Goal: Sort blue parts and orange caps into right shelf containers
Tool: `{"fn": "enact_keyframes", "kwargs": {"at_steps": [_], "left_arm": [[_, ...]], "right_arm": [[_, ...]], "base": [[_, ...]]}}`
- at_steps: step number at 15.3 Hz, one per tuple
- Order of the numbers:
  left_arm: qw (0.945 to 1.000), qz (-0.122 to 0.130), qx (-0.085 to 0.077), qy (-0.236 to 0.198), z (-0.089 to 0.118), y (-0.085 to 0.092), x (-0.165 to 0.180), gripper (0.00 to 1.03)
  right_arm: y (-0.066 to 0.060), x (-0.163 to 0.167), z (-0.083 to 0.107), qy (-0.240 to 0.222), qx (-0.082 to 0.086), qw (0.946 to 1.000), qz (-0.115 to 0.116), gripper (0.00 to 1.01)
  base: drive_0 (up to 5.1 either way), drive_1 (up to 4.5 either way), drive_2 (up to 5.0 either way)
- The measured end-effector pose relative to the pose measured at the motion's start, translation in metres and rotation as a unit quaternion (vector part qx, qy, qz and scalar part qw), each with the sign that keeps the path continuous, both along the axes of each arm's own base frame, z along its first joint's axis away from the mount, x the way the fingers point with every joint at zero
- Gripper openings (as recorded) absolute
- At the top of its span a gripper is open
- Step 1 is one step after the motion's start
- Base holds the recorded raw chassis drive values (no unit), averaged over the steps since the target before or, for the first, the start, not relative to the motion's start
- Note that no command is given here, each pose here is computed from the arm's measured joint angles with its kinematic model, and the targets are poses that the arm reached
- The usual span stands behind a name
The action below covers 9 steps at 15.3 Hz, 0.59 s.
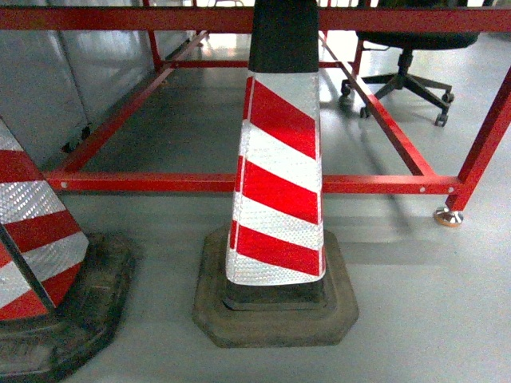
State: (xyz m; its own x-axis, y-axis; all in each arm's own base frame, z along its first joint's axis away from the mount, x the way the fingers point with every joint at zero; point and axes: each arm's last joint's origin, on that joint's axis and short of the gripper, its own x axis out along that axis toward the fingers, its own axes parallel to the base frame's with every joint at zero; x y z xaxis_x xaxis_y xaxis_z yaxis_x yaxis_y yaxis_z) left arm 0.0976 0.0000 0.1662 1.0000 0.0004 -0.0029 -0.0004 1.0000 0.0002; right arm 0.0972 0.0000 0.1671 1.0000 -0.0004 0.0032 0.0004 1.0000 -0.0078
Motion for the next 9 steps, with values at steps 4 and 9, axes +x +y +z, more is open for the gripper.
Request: {"fn": "enact_keyframes", "kwargs": {"at_steps": [4, 9], "left_arm": [[1.0, 0.0, 0.0, 0.0, 0.0, 0.0, 0.0, 0.98], [1.0, 0.0, 0.0, 0.0, 0.0, 0.0, 0.0, 0.98]], "right_arm": [[0.0, 0.0, 0.0, 0.0, 0.0, 1.0, 0.0, 0.98], [0.0, 0.0, 0.0, 0.0, 0.0, 1.0, 0.0, 0.98]], "base": [[0.0, 0.0, 0.0], [0.0, 0.0, 0.0]]}}
